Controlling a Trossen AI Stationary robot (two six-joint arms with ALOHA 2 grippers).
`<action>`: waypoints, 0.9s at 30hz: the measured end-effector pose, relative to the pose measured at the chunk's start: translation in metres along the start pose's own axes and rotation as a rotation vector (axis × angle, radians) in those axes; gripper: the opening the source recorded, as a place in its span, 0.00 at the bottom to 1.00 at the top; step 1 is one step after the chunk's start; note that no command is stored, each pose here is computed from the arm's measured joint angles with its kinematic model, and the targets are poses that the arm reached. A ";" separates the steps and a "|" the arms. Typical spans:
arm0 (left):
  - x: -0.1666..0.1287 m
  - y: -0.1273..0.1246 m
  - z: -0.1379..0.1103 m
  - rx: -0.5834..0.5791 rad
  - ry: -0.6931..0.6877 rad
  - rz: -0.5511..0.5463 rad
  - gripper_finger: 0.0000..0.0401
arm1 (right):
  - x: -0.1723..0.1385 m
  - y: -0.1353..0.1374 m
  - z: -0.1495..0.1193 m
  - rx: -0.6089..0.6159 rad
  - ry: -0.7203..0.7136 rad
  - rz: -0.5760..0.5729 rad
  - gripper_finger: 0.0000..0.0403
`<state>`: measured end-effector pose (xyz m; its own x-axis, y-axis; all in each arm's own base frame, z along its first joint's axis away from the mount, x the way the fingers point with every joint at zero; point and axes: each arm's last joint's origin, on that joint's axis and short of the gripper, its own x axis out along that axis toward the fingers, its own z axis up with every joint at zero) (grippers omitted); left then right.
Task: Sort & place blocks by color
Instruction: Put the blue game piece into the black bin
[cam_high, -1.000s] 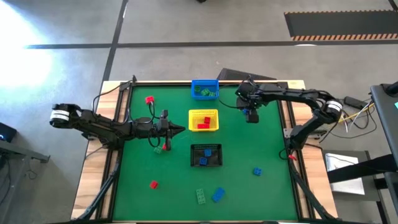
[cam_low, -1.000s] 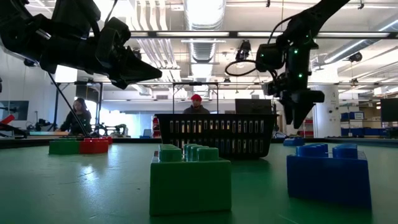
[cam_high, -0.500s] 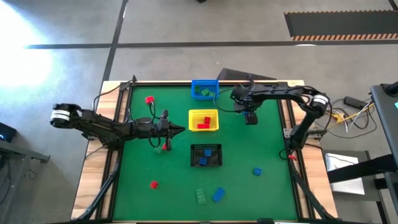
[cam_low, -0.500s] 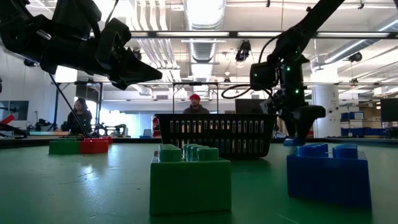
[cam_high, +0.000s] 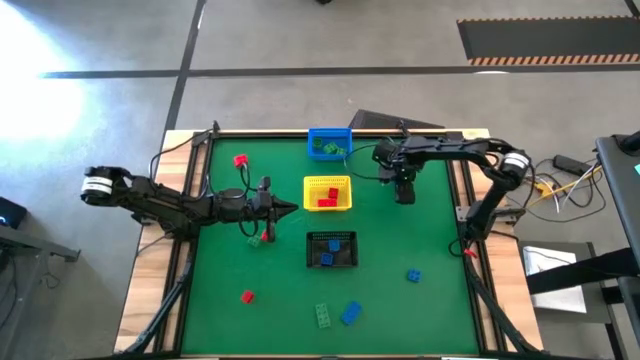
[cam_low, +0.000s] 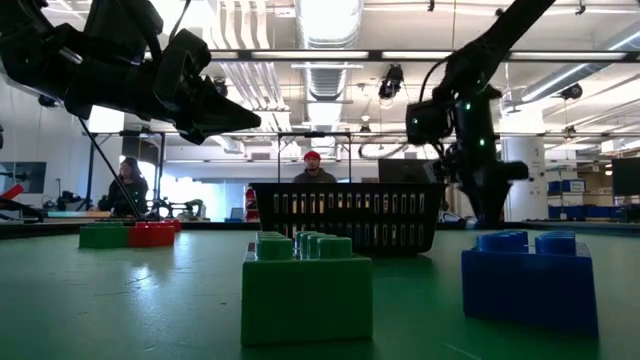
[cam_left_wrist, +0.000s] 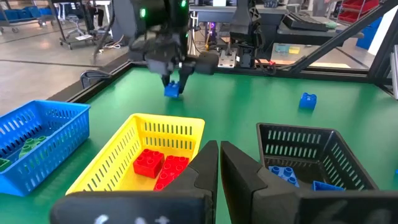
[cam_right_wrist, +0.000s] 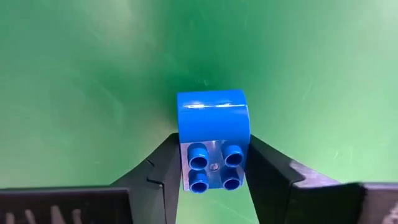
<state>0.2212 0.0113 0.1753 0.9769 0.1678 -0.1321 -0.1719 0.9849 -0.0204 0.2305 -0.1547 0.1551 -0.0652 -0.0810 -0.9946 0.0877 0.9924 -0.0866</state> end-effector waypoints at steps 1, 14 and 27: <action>0.000 0.000 0.000 0.000 0.000 0.000 0.00 | -0.005 0.001 0.000 0.017 -0.029 0.010 0.32; 0.000 0.000 0.001 -0.001 -0.004 0.000 0.00 | -0.072 0.066 0.005 0.168 -0.357 0.164 0.32; 0.000 0.000 0.000 -0.002 0.001 0.000 0.00 | -0.093 0.175 0.061 0.127 -0.783 0.318 0.32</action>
<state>0.2209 0.0113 0.1751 0.9768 0.1679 -0.1329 -0.1723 0.9848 -0.0222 0.3124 0.0206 0.2284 0.6831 0.1124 -0.7216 0.0990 0.9647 0.2440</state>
